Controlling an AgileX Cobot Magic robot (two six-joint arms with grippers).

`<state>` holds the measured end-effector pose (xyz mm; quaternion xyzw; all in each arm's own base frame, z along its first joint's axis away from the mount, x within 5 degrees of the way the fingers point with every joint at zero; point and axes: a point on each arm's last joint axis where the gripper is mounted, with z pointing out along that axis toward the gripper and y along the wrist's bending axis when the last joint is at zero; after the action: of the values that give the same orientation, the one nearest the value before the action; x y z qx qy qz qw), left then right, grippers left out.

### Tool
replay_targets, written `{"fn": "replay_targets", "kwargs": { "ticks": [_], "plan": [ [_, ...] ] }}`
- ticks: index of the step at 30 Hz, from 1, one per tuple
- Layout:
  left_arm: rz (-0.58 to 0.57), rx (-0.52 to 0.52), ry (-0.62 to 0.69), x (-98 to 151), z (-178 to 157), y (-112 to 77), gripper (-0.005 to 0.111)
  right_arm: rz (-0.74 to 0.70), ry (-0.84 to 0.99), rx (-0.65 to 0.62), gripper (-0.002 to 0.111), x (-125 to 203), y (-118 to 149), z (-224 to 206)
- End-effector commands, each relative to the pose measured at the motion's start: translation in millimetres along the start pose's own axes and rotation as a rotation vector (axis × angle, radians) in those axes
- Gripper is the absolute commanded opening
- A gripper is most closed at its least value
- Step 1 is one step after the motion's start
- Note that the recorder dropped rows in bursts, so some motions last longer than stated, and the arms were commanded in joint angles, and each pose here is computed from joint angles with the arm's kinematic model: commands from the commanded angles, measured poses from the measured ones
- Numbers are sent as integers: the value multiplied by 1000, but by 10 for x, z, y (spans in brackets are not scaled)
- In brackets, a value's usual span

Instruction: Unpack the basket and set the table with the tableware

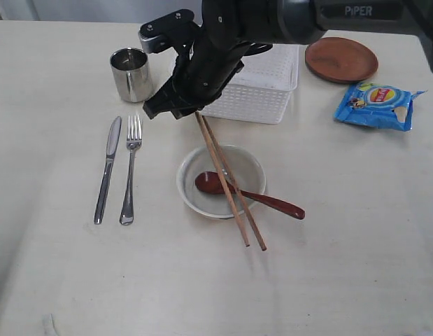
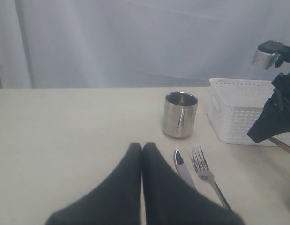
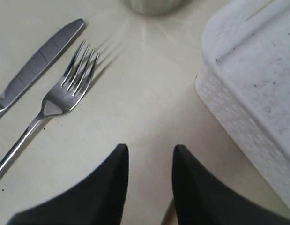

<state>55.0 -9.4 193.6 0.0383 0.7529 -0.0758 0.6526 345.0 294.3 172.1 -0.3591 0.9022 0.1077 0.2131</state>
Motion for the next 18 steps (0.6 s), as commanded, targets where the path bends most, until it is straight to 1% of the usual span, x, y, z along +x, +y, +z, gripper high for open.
{"fn": "replay_targets", "kwargs": {
  "ticks": [1, 18],
  "plan": [
    [-4, 3, -11, -2, -1, -1, 0, -7, -13, -1, 32, -15, -17, 7],
    [-4, 3, -11, -2, -1, -1, 0, 8, 34, -8, 32, 23, -10, 3]
  ]
}}
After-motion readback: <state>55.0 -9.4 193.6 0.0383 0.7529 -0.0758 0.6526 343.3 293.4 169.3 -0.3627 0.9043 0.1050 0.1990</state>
